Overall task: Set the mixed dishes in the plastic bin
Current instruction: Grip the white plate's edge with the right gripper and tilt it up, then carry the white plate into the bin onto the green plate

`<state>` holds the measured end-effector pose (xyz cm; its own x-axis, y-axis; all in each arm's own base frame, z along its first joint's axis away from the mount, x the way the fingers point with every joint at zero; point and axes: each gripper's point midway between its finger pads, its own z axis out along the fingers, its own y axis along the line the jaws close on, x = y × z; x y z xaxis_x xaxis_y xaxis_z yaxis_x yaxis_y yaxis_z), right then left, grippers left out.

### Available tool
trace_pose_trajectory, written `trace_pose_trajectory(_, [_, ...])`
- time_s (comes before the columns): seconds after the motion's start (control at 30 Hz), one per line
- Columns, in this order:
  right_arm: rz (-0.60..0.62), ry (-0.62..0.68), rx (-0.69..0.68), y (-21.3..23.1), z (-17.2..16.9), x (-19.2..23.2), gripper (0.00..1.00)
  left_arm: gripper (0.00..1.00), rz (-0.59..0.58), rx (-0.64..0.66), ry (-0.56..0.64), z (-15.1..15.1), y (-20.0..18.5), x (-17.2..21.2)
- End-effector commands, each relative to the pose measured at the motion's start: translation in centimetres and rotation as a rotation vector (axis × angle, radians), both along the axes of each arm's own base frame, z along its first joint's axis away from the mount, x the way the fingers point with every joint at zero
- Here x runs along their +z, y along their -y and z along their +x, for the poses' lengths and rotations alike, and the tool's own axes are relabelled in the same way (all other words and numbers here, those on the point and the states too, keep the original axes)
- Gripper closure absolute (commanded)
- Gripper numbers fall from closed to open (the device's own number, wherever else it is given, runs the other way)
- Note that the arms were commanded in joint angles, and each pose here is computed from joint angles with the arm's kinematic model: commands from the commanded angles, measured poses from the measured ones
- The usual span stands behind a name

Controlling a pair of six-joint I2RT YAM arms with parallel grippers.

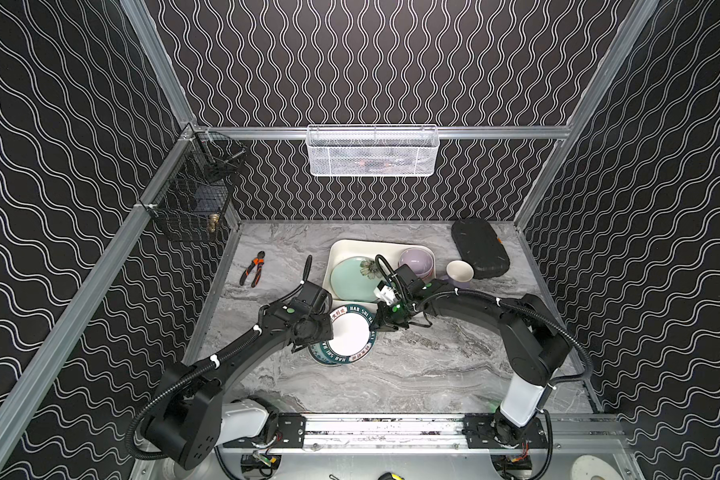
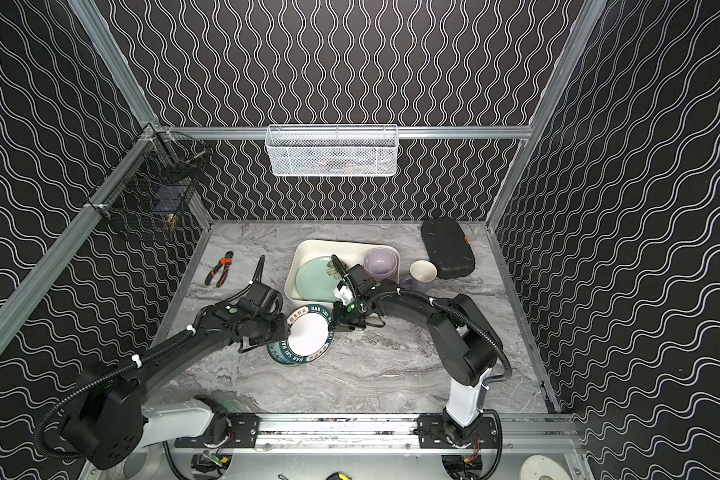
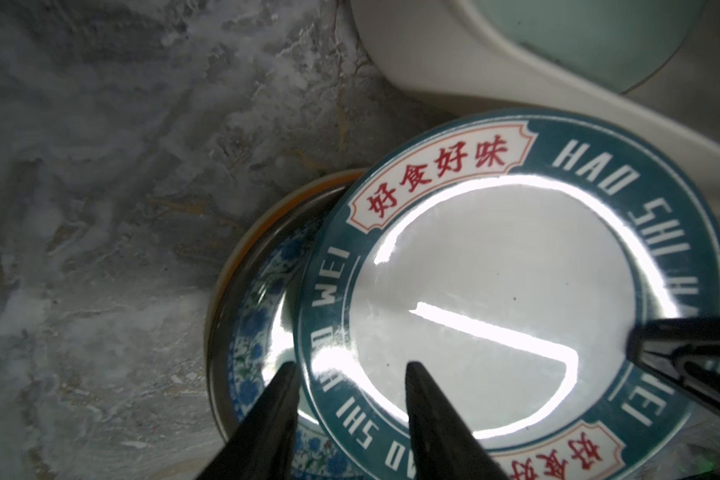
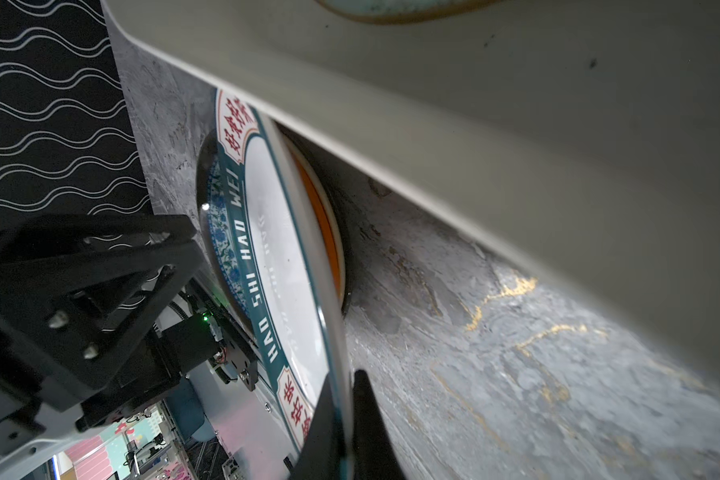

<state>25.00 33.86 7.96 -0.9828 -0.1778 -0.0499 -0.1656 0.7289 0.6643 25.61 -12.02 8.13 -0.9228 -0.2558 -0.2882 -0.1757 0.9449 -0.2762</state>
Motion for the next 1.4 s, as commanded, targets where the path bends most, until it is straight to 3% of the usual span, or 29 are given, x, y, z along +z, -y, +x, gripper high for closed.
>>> trace_pose_trajectory(0.0, [-0.002, -0.007, 0.033, 0.5, -0.8, 0.7, 1.0, 0.48, 0.034, -0.014, 0.028, 0.4, -0.4, 1.3])
trace_pose_trajectory(0.13, [0.012, 0.014, 0.057, 0.5, -0.9, 2.4, 1.0, 0.24, 0.055, -0.015, 0.081, 1.3, -0.7, 3.5])
trace_pose_trajectory(0.27, [0.036, 0.033, 0.083, 0.3, -1.0, 4.3, 1.0, 0.08, 0.071, -0.02, 0.118, 2.1, -0.9, 5.2])
trace_pose_trajectory(0.53, [0.069, 0.11, 0.066, 1.3, 1.2, 8.7, 1.0, 0.03, 0.053, 0.053, 0.172, 3.7, -3.4, 7.9])
trace_pose_trajectory(0.73, [0.053, 0.165, -0.005, 3.0, 6.4, 10.1, 1.0, 0.02, 0.031, 0.1, 0.221, 4.2, -5.2, 9.6])
trace_pose_trajectory(1.03, [-0.013, 0.2, -0.116, 4.8, 15.2, 8.0, 1.0, 0.02, 0.0, 0.108, 0.219, 4.8, -5.2, 9.1])
trace_pose_trajectory(1.37, [-0.034, 0.141, -0.117, 3.2, 18.4, 4.0, 1.0, 0.01, -0.017, 0.094, 0.2, 6.2, -5.0, 8.2])
